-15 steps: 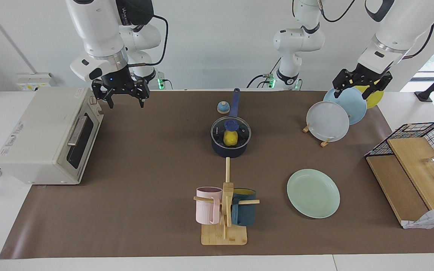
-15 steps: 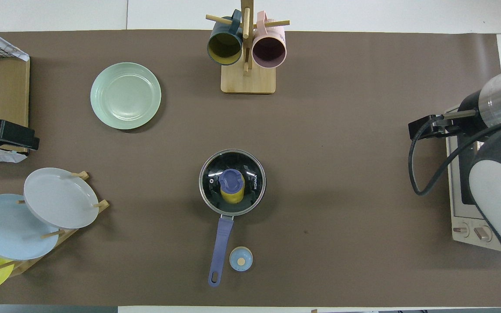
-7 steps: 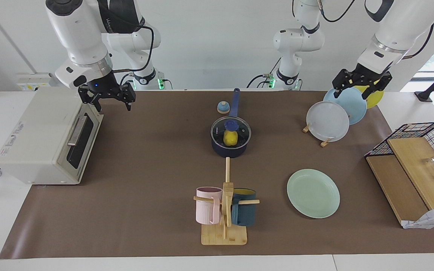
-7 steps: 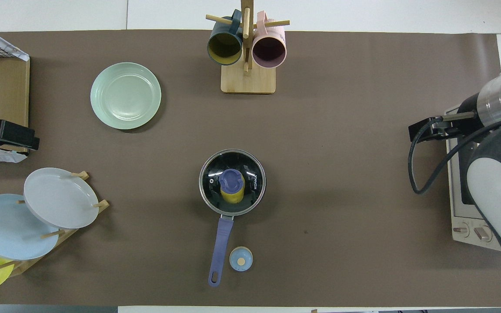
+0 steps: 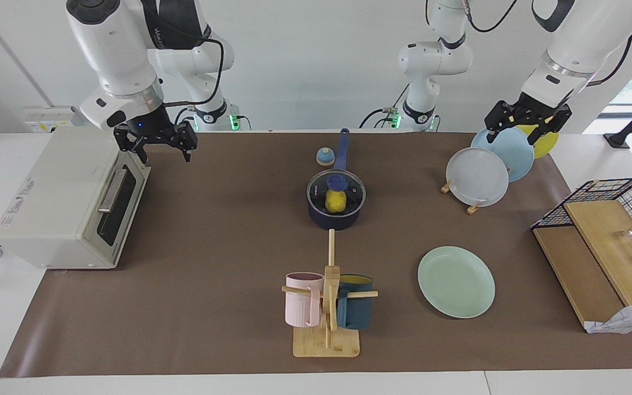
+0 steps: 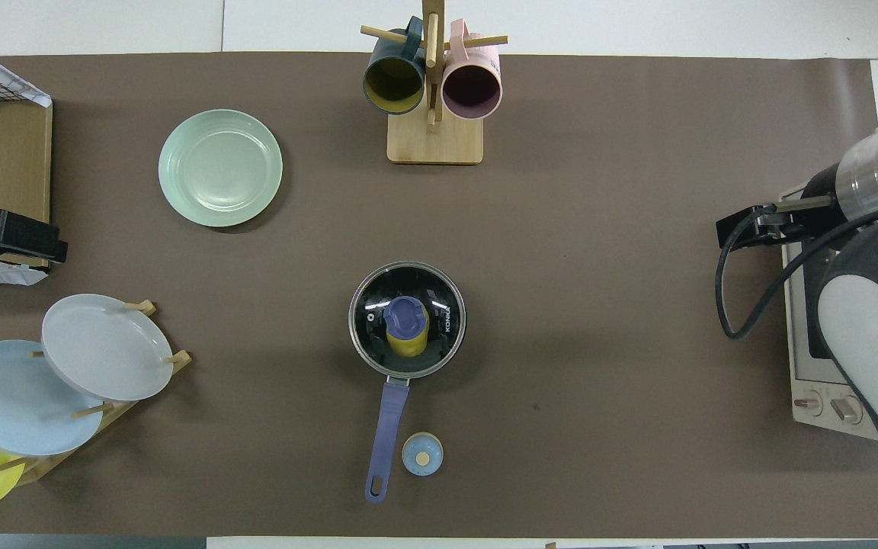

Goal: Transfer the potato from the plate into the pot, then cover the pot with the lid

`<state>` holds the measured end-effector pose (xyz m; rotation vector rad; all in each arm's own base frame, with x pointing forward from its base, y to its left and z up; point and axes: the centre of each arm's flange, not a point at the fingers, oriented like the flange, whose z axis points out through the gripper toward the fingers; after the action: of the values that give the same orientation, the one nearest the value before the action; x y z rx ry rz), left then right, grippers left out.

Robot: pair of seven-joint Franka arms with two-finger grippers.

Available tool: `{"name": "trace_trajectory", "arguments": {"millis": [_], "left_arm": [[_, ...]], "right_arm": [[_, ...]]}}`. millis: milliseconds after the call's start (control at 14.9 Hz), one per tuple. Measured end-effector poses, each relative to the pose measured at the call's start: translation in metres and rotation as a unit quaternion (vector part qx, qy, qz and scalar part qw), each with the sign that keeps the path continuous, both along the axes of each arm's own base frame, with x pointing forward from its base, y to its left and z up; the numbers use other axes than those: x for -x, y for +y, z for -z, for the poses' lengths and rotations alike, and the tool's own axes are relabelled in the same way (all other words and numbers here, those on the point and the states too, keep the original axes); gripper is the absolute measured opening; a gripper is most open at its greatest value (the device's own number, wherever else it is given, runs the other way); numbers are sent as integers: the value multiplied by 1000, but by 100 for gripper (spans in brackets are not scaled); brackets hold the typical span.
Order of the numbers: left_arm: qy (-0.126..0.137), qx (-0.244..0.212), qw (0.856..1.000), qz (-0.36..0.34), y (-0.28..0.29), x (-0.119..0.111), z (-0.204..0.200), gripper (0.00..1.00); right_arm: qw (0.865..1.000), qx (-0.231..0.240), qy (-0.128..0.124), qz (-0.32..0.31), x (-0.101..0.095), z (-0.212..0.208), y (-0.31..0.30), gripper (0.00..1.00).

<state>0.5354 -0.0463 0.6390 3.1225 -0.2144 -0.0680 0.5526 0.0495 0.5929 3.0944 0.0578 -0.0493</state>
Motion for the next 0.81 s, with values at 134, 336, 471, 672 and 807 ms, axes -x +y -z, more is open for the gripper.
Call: {"name": "trace_trajectory", "arguments": {"millis": [134,336,471,672,807], "left_arm": [[-1,0,1000,0,0,0,0,100],[-4,0,1000,0,0,-1,-1,100],[-3,0,1000,1,-1,-1,0,100],[-1,0,1000,2,-2,0,3,100],[1,0,1000,2,-2,0,4,100]], "right_arm": [[1000,0,1,7,-1,1,-10,100],[1000,0,2,5,-1,2,-14,100],[1000,0,3,4,-1,2,-15,100],[1000,0,3,6,-1,2,-18,100],[1000,0,3,10,-1,2,-23,100]]}}
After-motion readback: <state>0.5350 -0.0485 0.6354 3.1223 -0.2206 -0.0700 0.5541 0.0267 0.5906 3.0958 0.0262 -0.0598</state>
